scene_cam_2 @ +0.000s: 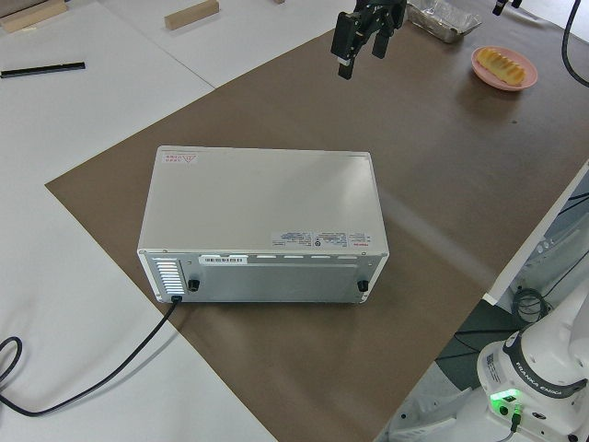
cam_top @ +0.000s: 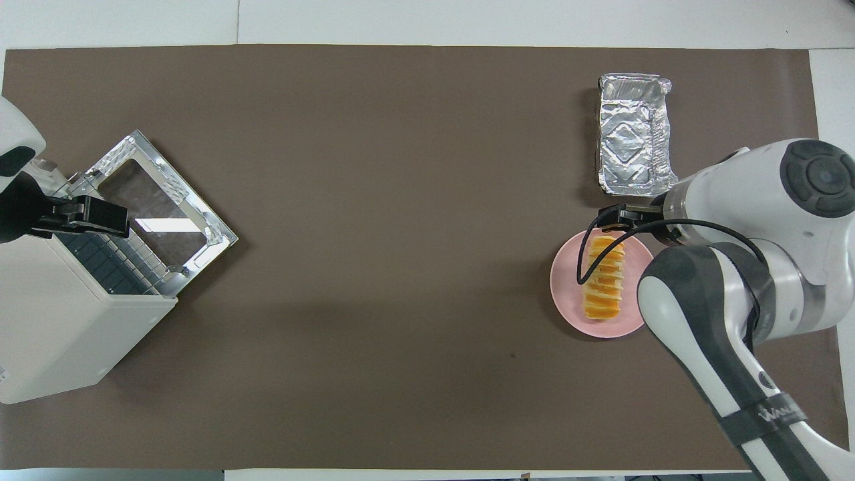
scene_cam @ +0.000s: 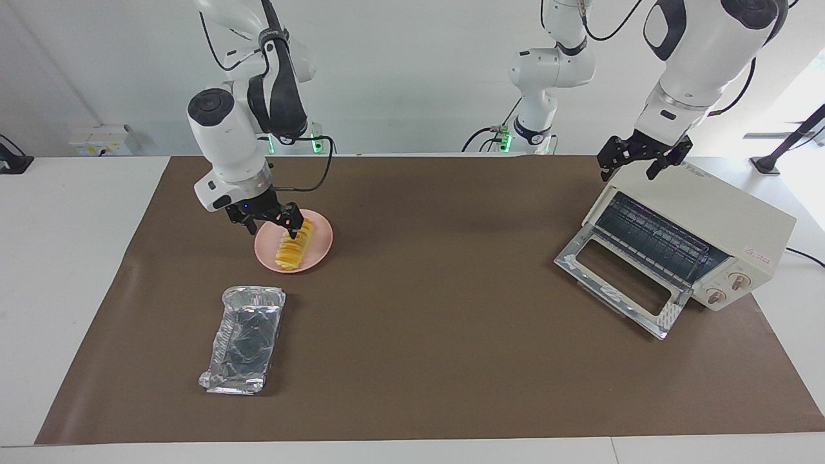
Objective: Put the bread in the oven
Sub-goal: 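Reach the right gripper down to the bread on the pink plate, then grasp the orange bread slices with the right gripper and lift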
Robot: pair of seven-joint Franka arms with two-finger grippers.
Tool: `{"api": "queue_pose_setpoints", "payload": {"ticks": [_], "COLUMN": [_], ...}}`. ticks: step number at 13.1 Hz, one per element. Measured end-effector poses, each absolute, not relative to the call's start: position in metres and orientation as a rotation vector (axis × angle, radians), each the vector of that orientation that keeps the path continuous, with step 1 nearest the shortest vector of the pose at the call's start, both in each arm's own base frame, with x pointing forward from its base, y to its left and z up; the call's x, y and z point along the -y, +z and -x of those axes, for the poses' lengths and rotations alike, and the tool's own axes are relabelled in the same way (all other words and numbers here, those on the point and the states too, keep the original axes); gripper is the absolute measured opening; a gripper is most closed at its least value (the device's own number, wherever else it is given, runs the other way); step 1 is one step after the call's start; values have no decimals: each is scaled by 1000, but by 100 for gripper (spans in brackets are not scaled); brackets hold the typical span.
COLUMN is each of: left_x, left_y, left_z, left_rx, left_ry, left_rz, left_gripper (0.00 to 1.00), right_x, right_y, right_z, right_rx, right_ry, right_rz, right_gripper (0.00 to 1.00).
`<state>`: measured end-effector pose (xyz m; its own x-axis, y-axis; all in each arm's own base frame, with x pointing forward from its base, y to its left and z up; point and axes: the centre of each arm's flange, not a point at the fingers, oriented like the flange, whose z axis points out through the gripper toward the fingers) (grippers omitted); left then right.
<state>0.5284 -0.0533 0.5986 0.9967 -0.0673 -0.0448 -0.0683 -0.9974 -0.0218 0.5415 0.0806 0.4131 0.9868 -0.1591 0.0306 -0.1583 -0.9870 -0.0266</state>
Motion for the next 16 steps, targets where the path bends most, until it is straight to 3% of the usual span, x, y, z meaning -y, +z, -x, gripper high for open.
{"api": "queue_pose_setpoints", "payload": {"ticks": [9,16], "left_x": [53,53], "left_y": [599,599], "left_z": [-528,-528], "left_rx": [-106,-106], "left_ry": [69,69], "left_rz": [3116,3116], "left_gripper": [100,100], "right_x": [-92,-89], "right_y": [336,323], "right_z": [-514,-501], "right_rx": [-125,-12], "right_ry": [-12,21], "right_rz": [3158,3164], "right_gripper": [100,100]}}
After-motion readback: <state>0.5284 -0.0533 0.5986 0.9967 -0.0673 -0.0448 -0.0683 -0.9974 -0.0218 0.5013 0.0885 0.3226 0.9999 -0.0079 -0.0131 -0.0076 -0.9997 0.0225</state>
